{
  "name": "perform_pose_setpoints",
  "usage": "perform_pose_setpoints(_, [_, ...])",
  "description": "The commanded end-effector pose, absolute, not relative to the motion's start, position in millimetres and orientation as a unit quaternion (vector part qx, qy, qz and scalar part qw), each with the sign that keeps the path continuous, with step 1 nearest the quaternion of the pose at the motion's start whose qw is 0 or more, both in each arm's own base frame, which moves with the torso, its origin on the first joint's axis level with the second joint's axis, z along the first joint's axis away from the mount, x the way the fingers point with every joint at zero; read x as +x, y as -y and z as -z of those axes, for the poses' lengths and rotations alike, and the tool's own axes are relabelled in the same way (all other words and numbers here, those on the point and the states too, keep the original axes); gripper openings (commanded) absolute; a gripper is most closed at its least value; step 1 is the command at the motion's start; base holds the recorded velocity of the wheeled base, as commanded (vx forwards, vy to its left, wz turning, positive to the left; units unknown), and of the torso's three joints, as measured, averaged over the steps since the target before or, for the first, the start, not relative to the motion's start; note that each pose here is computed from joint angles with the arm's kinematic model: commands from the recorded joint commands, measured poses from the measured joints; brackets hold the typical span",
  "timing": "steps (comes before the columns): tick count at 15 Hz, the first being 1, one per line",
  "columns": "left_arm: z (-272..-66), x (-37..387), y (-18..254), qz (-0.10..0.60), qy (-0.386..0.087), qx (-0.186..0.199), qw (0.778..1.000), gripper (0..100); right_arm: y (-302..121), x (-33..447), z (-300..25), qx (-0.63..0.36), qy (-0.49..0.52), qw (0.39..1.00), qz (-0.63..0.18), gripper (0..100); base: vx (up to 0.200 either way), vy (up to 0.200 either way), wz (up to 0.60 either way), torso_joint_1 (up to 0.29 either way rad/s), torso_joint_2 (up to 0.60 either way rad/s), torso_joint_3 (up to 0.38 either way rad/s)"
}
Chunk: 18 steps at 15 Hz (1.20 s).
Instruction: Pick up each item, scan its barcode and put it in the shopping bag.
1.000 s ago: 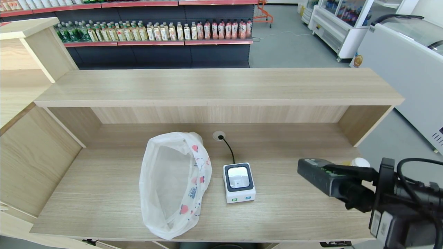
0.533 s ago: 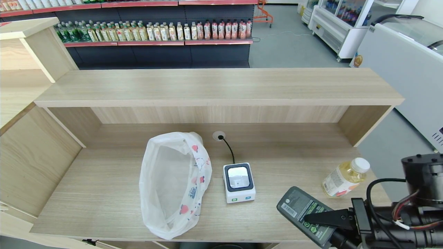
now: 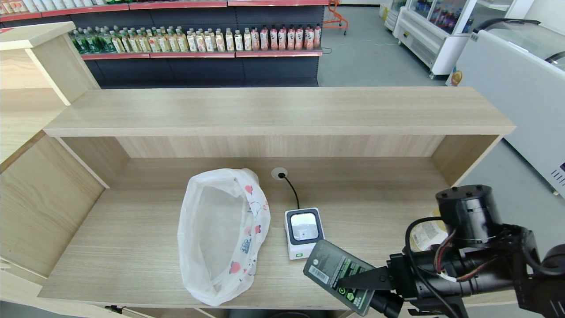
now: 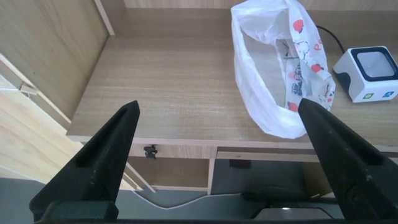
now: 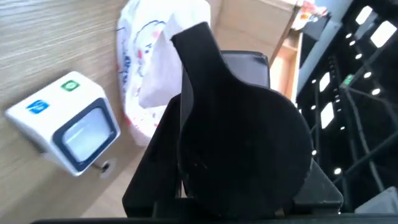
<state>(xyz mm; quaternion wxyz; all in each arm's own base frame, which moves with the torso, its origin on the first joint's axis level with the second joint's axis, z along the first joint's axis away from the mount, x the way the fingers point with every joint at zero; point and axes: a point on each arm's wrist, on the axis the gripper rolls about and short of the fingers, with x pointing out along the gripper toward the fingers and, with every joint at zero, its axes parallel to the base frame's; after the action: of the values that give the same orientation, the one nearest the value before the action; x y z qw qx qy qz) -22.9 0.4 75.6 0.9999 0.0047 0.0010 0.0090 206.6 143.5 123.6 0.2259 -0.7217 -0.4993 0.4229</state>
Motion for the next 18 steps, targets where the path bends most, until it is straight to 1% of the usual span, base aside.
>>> perform_pose_setpoints(1, [-76,-23,0,-0.009,-0.001,0.005,1.0,100,-173,216,-118,-0.696,0.538,0.211,-0.427,0,0.0,0.0,0.0,0.0,0.0,0.0])
perform_pose_setpoints(4, [-76,-23,0,-0.009,-0.001,0.005,1.0,100,-176,220,-124,-0.688,0.559,0.206,-0.413,0,0.0,0.0,0.0,0.0,0.0,0.0])
perform_pose_setpoints(18, [-76,-23,0,-0.009,-0.001,0.005,1.0,100,-185,223,-133,-0.692,0.583,0.185,-0.383,0,0.0,0.0,0.0,0.0,0.0,0.0])
